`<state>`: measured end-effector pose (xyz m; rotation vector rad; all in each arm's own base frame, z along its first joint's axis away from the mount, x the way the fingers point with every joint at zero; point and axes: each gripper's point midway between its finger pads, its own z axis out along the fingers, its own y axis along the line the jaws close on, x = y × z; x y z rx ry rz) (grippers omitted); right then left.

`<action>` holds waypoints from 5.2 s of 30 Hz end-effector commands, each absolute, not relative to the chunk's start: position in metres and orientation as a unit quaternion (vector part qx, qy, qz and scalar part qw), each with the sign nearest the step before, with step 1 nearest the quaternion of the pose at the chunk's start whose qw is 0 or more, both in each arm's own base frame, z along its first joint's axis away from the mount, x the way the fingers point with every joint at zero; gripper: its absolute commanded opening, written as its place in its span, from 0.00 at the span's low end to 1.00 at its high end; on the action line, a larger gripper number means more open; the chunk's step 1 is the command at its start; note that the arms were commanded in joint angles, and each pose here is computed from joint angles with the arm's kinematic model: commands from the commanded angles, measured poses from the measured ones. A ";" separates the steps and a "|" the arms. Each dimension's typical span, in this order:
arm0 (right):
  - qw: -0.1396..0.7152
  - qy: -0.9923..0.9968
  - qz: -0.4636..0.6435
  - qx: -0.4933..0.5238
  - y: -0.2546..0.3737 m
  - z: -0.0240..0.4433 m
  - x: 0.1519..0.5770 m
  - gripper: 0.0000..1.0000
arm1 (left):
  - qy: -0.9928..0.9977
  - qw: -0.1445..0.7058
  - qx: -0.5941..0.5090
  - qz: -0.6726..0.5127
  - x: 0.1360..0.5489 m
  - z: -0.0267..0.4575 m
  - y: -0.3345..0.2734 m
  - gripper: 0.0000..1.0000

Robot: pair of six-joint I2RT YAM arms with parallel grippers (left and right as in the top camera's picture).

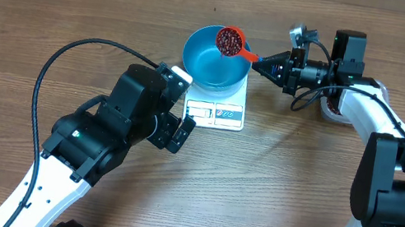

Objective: Scoop item into bowl and weigh 150g on scale
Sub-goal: 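Tilt the orange cup with the right gripper to pour beans into bowl, then move the empty orange cup right back over the bean tub, then dip the orange cup into the red beans in the tub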

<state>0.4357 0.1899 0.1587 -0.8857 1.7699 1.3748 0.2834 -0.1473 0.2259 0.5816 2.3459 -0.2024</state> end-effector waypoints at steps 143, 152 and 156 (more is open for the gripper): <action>0.288 0.951 0.116 -0.011 -0.049 0.152 0.363 0.13 | 0.900 0.361 0.230 -0.084 0.284 0.235 -0.148 1.00; 0.294 0.949 0.114 -0.013 -0.050 0.153 0.366 0.14 | 0.900 0.361 0.230 -0.084 0.284 0.235 -0.148 1.00; 0.298 0.948 0.113 -0.014 -0.051 0.154 0.368 0.14 | 0.900 0.361 0.230 -0.084 0.284 0.235 -0.148 1.00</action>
